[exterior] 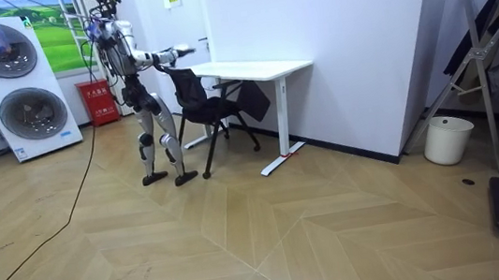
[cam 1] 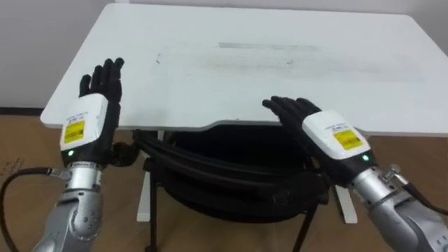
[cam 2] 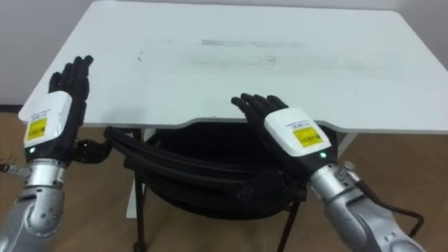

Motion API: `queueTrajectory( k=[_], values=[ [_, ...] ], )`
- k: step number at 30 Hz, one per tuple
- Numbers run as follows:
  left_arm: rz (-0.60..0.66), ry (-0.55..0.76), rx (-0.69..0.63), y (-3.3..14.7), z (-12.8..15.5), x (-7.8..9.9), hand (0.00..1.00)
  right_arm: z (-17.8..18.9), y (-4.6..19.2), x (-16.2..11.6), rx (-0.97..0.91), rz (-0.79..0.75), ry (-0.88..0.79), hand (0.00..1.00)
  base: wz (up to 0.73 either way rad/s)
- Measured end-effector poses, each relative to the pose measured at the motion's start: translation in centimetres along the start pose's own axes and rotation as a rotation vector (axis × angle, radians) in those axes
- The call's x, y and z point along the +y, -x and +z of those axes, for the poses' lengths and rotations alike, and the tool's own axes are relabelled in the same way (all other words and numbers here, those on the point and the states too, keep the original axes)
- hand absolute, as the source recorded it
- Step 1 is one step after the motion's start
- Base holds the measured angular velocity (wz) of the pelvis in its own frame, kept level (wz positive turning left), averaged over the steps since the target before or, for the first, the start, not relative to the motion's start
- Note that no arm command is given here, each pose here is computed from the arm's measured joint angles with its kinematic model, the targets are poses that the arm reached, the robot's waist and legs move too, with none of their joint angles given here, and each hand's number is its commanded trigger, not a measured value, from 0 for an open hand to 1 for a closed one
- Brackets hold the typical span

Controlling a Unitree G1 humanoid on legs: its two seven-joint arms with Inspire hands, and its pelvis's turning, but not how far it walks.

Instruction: Push chair

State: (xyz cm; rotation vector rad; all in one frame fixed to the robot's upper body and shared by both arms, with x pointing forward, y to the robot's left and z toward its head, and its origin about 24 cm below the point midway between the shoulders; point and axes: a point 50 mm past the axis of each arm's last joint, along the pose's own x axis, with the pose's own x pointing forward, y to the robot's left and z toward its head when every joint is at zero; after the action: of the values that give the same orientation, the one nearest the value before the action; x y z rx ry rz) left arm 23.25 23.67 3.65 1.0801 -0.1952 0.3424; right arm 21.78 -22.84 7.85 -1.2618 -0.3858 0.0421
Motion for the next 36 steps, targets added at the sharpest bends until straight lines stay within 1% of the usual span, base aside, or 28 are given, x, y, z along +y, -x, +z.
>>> queueTrajectory(
  k=[1, 3, 4, 5, 6, 7, 9, 10, 12, 13, 15, 16, 18, 21, 22, 24, 25, 27, 28, 30, 31, 33, 34, 36],
  values=[
    [0.062, 0.017, -0.002, -0.3, 0.0, 0.7, 0.0, -0.9, -0.2, -1.2, 0.047, -0.094, -0.006, 0.0, -0.12],
    [0.348, 0.132, -0.014, -1.3, 0.2, 4.3, 0.0, -3.9, 0.0, -6.5, 0.202, -0.478, -0.001, 0.0, -0.21],
    [0.408, 0.157, -0.007, -1.4, 0.0, 5.0, 0.0, -4.4, 0.4, -7.5, 0.227, -0.557, -0.001, 0.0, -0.29],
    [0.506, 0.19, 0.027, -1.1, -0.8, 6.1, 0.0, -5.1, 1.3, -8.8, 0.268, -0.689, -0.004, 0.0, -0.25],
    [0.576, 0.208, 0.08, -0.5, -1.7, 6.8, 0.0, -5.7, 2.4, -9.5, 0.311, -0.783, 0.002, 0.0, -0.22],
    [0.603, 0.218, 0.105, -0.3, -2.2, 7.1, 0.0, -6.0, 3.0, -9.6, 0.335, -0.82, 0.005, 0.0, -0.18],
    [0.68, 0.239, 0.226, 1.5, -4.0, 7.8, 0.0, -6.6, 5.1, -9.0, 0.453, -0.916, -0.012, 0.0, -0.15],
    [0.684, 0.243, 0.261, 2.0, -4.5, 7.7, 0.0, -6.7, 5.6, -8.6, 0.485, -0.927, -0.018, 0.0, -0.09],
    [0.66, 0.27, 0.418, 4.3, -6.3, 6.7, 0.0, -7.2, 7.9, -7.0, 0.626, -0.938, -0.066, 0.0, -0.04],
    [0.655, 0.28, 0.462, 4.8, -6.8, 6.4, 0.0, -7.3, 8.5, -6.5, 0.668, -0.939, -0.078, 0.0, 0.0],
    [0.645, 0.328, 0.635, 6.6, -8.4, 5.3, 0.0, -8.2, 10.5, -4.7, 0.827, -0.929, -0.12, 0.0, 0.0],
    [0.647, 0.343, 0.673, 7.0, -8.7, 5.0, 0.0, -8.4, 11.0, -4.3, 0.861, -0.921, -0.123, 0.0, 0.0],
    [0.63, 0.358, 0.805, 8.6, -10.1, 4.0, 0.0, -9.0, 12.7, -2.7, 0.981, -0.896, -0.139, 0.0, -0.02],
    [0.645, 0.403, 0.893, 9.5, -10.7, 3.6, 0.0, -9.1, 14.3, -1.1, 1.088, -0.883, -0.171, 0.0, 0.0],
    [0.647, 0.409, 0.908, 9.6, -10.8, 3.5, 0.0, -9.2, 14.5, -0.7, 1.11, -0.882, -0.186, 0.0, 0.0],
    [0.646, 0.426, 0.977, 10.5, -11.4, 3.0, 0.0, -9.4, 15.2, 0.3, 1.192, -0.892, -0.266, 0.0, 0.0],
    [0.644, 0.426, 0.989, 10.8, -11.5, 3.0, 0.0, -9.4, 15.5, 0.6, 1.22, -0.897, -0.29, 0.0, 0.0],
    [0.608, 0.414, 1.026, 11.9, -11.6, 2.4, 0.0, -9.4, 17.1, 1.9, 1.345, -0.94, -0.401, 0.0, 0.06],
    [0.592, 0.406, 1.045, 12.3, -11.8, 2.1, 0.0, -9.4, 17.5, 2.3, 1.38, -0.948, -0.43, 0.0, 0.0],
    [0.516, 0.397, 1.164, 14.6, -12.6, 0.6, 0.0, -9.5, 19.4, 4.1, 1.517, -0.925, -0.537, 0.0, -0.06],
    [0.493, 0.392, 1.198, 15.4, -12.8, 0.3, 0.0, -9.5, 20.1, 4.5, 1.552, -0.914, -0.561, 0.0, -0.06],
    [0.424, 0.385, 1.329, 18.7, -13.5, -0.5, 0.0, -9.2, 23.1, 7.0, 1.734, -0.873, -0.686, 0.0, 0.0],
    [0.399, 0.379, 1.36, 19.6, -13.6, -0.7, 0.0, -9.0, 24.0, 7.7, 1.782, -0.845, -0.707, 0.0, 0.06],
    [0.271, 0.358, 1.486, 23.3, -13.7, -1.6, 0.0, -7.3, 28.0, 10.4, 1.977, -0.72, -0.793, 0.0, 0.06]
  ],
)
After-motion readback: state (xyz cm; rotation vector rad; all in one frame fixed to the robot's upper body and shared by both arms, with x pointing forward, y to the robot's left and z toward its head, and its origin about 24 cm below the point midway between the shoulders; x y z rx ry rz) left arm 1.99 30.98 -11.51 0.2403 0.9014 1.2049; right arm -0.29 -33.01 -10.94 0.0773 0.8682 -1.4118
